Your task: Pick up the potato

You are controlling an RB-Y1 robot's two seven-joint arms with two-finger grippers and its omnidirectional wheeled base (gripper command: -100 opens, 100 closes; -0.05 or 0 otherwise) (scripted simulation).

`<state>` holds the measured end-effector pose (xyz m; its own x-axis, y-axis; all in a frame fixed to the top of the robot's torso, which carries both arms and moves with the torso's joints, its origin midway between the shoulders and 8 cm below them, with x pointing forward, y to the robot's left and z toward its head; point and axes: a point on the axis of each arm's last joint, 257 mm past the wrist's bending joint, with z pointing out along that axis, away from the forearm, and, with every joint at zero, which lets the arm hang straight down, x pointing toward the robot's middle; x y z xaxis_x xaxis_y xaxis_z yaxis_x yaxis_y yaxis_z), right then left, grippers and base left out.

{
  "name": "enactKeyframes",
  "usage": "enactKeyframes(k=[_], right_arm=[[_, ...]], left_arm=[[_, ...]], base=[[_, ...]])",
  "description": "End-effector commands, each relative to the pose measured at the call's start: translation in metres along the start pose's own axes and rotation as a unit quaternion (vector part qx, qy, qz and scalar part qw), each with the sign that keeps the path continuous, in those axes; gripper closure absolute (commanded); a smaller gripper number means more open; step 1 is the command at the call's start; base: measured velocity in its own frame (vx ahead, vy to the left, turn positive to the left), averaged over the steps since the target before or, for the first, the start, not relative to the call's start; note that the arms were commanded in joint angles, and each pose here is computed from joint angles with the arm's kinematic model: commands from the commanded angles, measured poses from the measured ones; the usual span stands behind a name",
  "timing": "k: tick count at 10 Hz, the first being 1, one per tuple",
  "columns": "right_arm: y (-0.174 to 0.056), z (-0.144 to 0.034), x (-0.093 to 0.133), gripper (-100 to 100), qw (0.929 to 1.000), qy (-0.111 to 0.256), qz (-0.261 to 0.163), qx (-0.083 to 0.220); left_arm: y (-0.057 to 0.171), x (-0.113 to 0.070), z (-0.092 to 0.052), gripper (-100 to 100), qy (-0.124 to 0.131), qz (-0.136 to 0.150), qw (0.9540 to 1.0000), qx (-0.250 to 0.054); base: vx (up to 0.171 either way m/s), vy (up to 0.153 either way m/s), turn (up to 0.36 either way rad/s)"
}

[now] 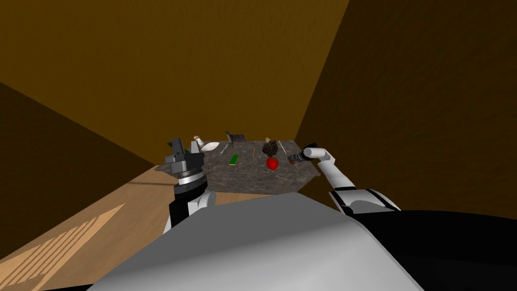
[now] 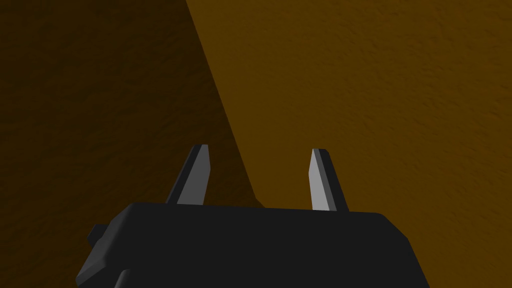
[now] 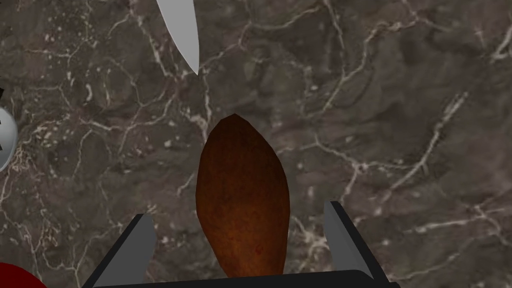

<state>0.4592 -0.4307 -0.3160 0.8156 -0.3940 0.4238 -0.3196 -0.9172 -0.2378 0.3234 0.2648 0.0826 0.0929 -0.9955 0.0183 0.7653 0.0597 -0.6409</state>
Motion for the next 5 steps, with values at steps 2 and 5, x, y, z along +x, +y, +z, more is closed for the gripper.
enactKeyframes(k=[2,5], right_arm=[[0.017,0.0,0.014,-100,0.9999,0.01,0.004,-0.006],[0.033,0.004,0.016,-100,0.9997,0.007,0.017,-0.013]], left_arm=[[0.0,0.0,0.0,0,0.0,0.0,1.0,0.0],[0.0,0.0,0.0,0,0.0,0.0,1.0,0.0]], base=[[-0.049,0.029,0.054],[-0.028,0.021,0.062]])
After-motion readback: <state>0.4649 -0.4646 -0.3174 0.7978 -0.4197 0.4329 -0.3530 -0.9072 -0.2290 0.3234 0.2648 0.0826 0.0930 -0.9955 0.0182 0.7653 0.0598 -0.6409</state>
